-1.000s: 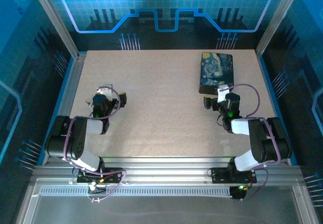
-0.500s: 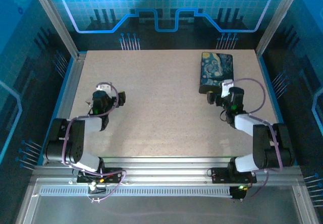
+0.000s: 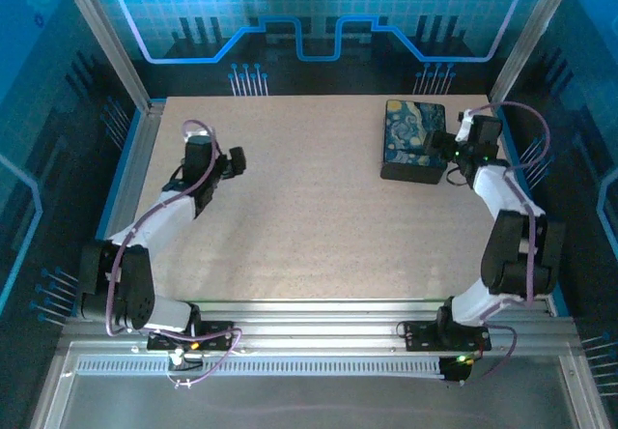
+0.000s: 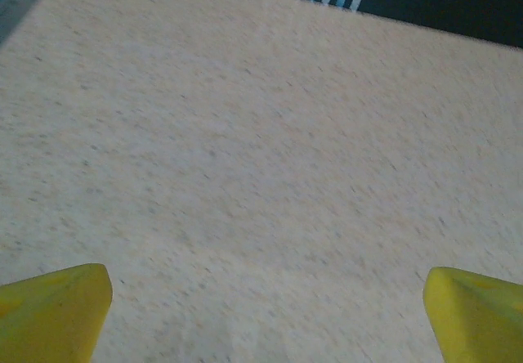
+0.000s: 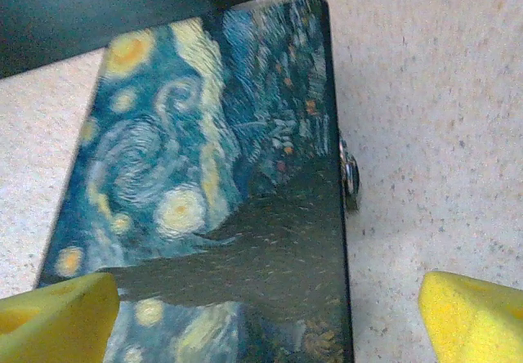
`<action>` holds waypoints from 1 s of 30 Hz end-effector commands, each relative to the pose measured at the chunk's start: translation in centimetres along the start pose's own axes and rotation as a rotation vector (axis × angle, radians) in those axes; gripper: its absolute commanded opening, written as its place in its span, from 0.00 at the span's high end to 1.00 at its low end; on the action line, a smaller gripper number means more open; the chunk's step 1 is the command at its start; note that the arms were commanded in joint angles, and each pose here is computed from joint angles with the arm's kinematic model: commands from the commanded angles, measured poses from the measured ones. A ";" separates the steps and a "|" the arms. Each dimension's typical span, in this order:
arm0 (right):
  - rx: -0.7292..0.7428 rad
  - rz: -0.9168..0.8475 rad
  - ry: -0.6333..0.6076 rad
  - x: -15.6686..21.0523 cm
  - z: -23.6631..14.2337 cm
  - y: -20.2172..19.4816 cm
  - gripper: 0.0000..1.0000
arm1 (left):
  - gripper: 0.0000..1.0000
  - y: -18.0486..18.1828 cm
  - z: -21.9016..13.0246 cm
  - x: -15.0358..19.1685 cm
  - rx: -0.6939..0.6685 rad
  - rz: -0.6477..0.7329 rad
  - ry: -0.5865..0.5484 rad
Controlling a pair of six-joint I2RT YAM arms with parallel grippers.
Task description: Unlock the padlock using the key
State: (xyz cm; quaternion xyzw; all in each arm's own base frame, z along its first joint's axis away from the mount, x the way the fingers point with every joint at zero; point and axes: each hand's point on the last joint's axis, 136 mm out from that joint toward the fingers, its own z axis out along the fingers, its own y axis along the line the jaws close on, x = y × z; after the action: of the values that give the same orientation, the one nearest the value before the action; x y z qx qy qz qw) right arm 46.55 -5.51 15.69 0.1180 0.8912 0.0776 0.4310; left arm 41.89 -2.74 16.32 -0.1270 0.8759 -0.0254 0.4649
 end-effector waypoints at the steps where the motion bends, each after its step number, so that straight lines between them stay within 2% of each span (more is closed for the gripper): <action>1: -0.010 0.059 0.101 0.5 2.0 -1.1 0.05 | 0.01 -2.2 -0.5 1.5 0.011 0.043 0.089; 9: -0.127 0.050 0.244 2.0 6.9 -0.4 0.11 | 0.01 -4.8 -0.6 1.6 0.065 0.113 0.110; 17: -0.217 0.019 0.342 4.3 8.1 2.3 0.32 | 0.01 -5.8 -0.9 0.7 0.094 0.123 0.096; 19: -0.240 0.006 0.362 5.0 7.7 3.7 0.36 | 0.01 -5.9 -1.0 0.6 0.095 0.124 0.095; 24: -0.280 -0.022 0.392 7.1 5.8 8.7 0.37 | 0.01 -6.4 -1.0 0.5 0.096 0.104 0.110; 30: -0.280 0.076 0.423 10.8 3.9 15.9 0.34 | 0.01 -8.0 -0.7 2.1 0.115 0.004 0.215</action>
State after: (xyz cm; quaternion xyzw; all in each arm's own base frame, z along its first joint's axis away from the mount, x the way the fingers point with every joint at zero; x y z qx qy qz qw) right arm 47.54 9.20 9.06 0.0341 0.9363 0.2220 0.2699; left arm 42.15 -9.49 17.06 -0.0698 0.9065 -0.0556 0.4126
